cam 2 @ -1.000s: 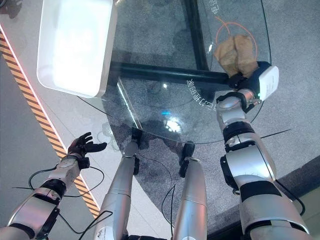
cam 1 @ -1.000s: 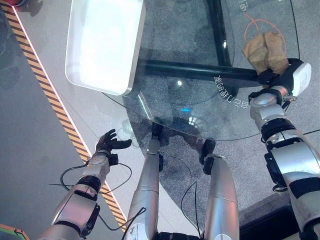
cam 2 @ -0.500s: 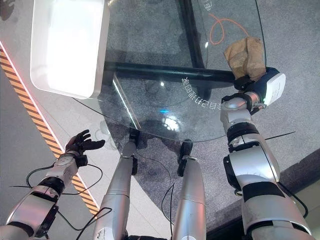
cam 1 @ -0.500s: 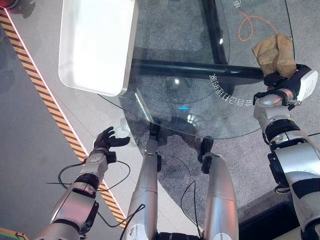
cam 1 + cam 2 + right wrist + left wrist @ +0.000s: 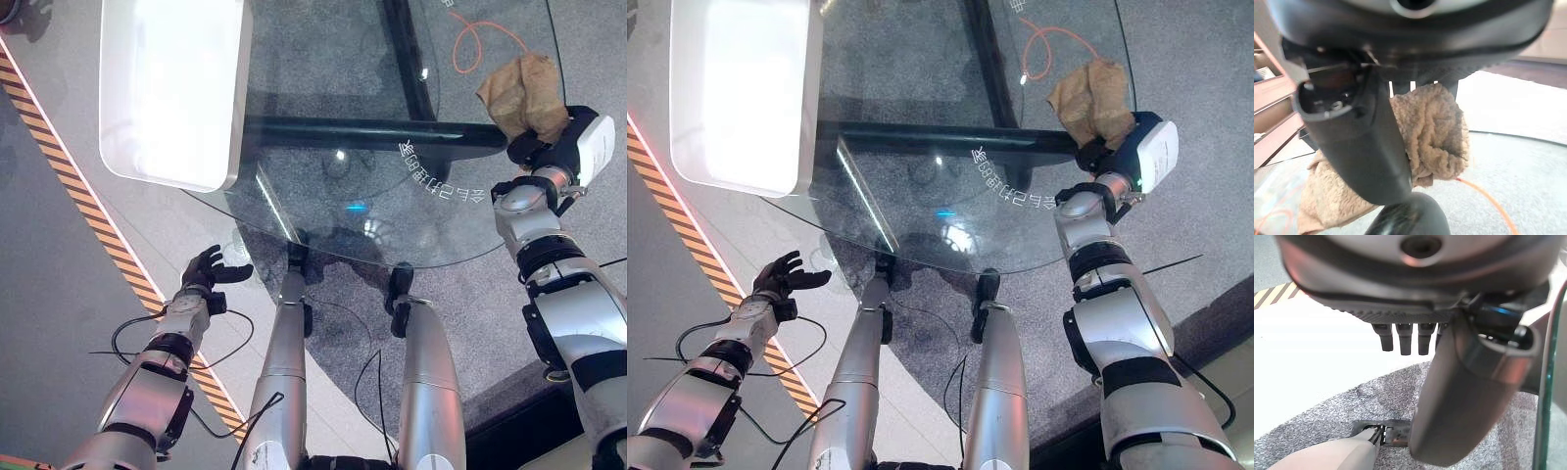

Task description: Wipe the table with a cloth and put it in the basket.

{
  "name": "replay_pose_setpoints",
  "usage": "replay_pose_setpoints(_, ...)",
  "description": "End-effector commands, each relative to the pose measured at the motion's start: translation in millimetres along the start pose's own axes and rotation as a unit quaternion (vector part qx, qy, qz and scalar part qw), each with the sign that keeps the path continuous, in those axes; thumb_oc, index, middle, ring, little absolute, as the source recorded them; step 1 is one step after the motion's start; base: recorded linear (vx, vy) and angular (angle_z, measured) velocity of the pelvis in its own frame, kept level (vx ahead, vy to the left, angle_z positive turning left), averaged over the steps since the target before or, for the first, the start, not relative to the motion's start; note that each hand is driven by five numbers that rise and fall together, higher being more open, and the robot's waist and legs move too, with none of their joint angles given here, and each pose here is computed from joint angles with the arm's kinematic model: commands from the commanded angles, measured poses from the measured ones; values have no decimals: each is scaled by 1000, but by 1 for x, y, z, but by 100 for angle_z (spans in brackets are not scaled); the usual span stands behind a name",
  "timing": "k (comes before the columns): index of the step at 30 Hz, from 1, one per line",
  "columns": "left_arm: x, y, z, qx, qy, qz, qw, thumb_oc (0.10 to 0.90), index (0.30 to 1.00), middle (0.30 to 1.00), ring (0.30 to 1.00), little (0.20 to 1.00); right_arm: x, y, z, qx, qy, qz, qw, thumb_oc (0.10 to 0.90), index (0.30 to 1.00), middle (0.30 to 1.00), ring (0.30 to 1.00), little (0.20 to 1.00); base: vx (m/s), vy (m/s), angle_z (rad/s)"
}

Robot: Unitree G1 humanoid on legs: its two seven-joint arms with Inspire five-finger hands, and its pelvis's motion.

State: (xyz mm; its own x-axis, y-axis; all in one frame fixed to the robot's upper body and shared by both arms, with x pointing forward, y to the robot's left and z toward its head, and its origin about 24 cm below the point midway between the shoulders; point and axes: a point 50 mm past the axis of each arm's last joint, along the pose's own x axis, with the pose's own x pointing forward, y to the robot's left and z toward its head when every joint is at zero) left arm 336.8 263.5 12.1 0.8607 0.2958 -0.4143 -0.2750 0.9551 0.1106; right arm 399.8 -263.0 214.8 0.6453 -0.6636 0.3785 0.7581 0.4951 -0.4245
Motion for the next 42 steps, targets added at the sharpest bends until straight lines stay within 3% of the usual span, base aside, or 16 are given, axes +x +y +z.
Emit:
replay_pose_setpoints(1, -1, 7, -7, -15, 1, 32, 999, 800, 900, 900, 900, 900, 1, -4, 62, -15, -171, 7, 985, 100, 300, 300, 300, 200, 4, 22, -4)
replay_pose_setpoints(6, -3, 0, -12, -13, 2, 25, 1000, 800, 900, 900, 900, 900, -23, 15, 95, -23, -240, 49, 969, 100, 300, 300, 300, 200, 1, 3, -1)
replay_pose_setpoints(15, -5, -10, -19, -11, 1, 13, 1000, 800, 900, 900, 900, 900, -56, 39, 117, -51, -318, 124, 939, 100, 300, 300, 300, 200, 2, 2, -1)
replay_pose_setpoints(19, -7, -16, -24, -9, 1, 7, 1000, 800, 900, 900, 900, 900, -84, 54, 129, -66, -375, 181, 907, 100, 300, 300, 300, 200, 0, 0, 0)
replay_pose_setpoints(25, -9, -23, -28, -10, 2, 1, 1000, 800, 900, 900, 900, 900, -121, 73, 129, -81, -419, 255, 868, 100, 300, 300, 300, 200, 0, 0, 0)
replay_pose_setpoints(42, -11, -28, -33, -17, 2, 1, 1000, 800, 900, 900, 900, 900, -187, 98, 111, -80, -447, 401, 796, 100, 300, 300, 300, 200, 0, 0, 0)
